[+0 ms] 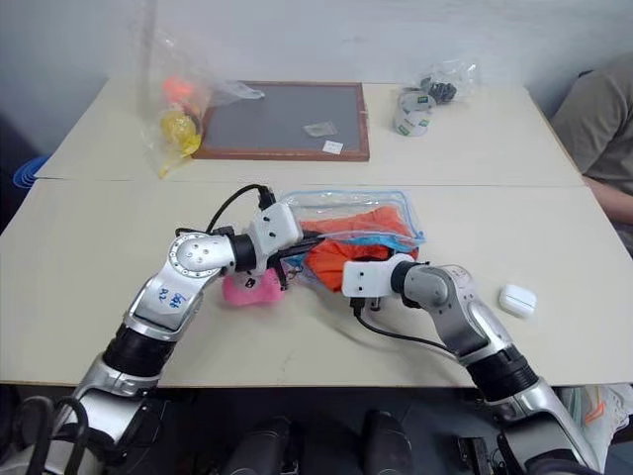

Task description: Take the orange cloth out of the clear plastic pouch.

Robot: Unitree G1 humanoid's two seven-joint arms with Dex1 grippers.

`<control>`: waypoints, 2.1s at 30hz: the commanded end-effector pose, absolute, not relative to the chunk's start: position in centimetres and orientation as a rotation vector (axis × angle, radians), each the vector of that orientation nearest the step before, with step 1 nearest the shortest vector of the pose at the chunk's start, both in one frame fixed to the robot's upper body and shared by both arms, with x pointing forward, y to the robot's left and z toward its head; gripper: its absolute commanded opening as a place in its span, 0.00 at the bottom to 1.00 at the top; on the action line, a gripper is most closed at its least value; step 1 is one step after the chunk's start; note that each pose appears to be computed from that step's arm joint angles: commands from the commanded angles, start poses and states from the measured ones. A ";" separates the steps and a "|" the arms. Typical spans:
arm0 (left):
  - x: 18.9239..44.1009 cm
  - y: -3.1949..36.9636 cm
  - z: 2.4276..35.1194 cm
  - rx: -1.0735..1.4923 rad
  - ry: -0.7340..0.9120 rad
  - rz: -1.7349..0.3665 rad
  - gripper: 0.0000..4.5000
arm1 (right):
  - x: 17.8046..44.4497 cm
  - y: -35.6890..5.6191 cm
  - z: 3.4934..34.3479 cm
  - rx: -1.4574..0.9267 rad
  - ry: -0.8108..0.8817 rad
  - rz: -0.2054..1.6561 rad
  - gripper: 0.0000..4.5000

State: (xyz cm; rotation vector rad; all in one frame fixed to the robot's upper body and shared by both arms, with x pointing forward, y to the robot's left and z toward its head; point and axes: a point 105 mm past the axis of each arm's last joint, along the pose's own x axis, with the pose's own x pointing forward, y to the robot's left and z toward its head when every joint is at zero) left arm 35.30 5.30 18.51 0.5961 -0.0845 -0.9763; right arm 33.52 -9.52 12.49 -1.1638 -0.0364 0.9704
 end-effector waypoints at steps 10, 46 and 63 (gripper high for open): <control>36.1 6.1 19.9 0.592 -0.126 -0.909 0.00 | 25.0 -12.0 21.1 -0.553 0.037 1.385 0.00; 30.2 6.8 18.2 0.670 -0.060 -1.018 0.00 | 33.6 -28.5 16.8 -1.355 0.085 0.613 0.00; 27.0 9.7 20.9 0.474 0.011 -1.150 0.57 | 30.2 -30.0 18.1 -0.975 0.270 0.761 0.92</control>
